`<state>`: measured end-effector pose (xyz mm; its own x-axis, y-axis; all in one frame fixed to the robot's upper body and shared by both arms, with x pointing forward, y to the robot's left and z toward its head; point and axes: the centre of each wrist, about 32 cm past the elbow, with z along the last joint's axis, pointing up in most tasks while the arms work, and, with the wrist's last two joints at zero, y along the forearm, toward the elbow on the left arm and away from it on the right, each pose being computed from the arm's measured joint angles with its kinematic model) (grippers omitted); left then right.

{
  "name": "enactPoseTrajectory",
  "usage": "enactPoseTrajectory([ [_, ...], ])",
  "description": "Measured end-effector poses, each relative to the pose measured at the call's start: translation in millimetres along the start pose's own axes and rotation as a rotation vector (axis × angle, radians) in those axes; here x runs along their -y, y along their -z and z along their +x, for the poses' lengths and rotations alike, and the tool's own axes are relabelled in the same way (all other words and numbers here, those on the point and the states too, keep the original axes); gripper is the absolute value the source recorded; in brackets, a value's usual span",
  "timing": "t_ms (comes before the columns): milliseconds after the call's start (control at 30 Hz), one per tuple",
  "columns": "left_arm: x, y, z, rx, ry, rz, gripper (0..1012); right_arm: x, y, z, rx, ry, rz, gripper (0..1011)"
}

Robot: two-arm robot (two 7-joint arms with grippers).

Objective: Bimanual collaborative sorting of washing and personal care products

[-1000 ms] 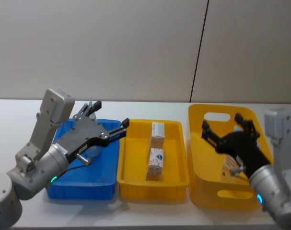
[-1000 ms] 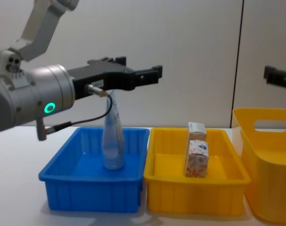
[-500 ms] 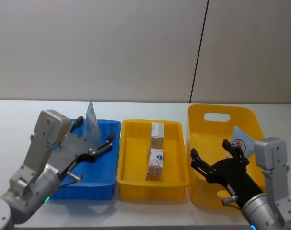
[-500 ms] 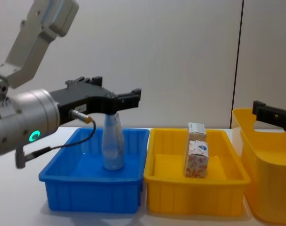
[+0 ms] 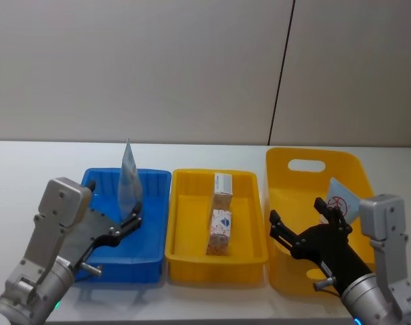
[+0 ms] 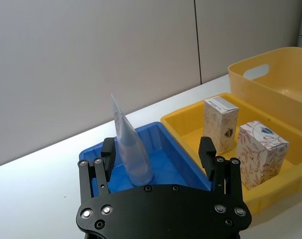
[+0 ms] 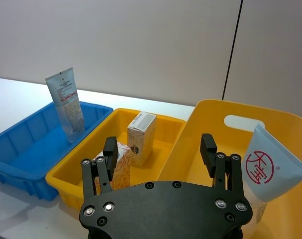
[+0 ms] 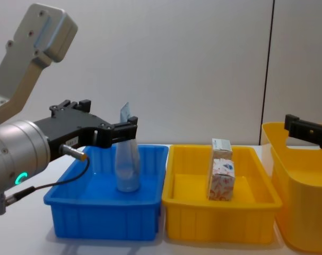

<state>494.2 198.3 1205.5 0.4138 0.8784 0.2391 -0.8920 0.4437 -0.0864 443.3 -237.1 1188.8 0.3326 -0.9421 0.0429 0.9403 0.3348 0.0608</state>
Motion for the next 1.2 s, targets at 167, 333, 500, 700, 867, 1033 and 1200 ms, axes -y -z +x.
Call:
enactPoseTrajectory([
  [167, -2.0, 0.6, -1.0, 0.004, -0.01, 0.004, 1001, 0.0, 0.0, 0.0, 0.0, 0.0, 0.0, 1003],
  [333, -2.1, 0.6, -1.1, 0.005, -0.01, 0.004, 1002, -1.6, -1.3, -0.8, 0.002, -0.013, -0.002, 1003],
  [500, -2.1, 0.6, -1.1, 0.005, -0.01, 0.004, 1001, -5.6, -5.1, -3.1, 0.004, -0.035, -0.006, 1003],
  [700, -2.1, 0.6, -1.1, 0.005, -0.01, 0.004, 1001, -14.2, -11.5, -10.5, 0.004, -0.072, -0.016, 1003],
  [867, -2.1, 0.6, -1.1, 0.004, -0.01, 0.004, 1001, -23.6, -17.0, -20.6, 0.01, -0.105, -0.039, 1003],
  [1033, -2.1, 0.6, -1.1, 0.004, -0.01, 0.004, 1001, -31.1, -19.2, -29.0, 0.02, -0.117, -0.071, 1004],
  [1200, -2.1, 0.6, -1.1, 0.004, -0.01, 0.004, 1001, -38.7, -19.0, -38.7, 0.03, -0.105, -0.11, 1003],
])
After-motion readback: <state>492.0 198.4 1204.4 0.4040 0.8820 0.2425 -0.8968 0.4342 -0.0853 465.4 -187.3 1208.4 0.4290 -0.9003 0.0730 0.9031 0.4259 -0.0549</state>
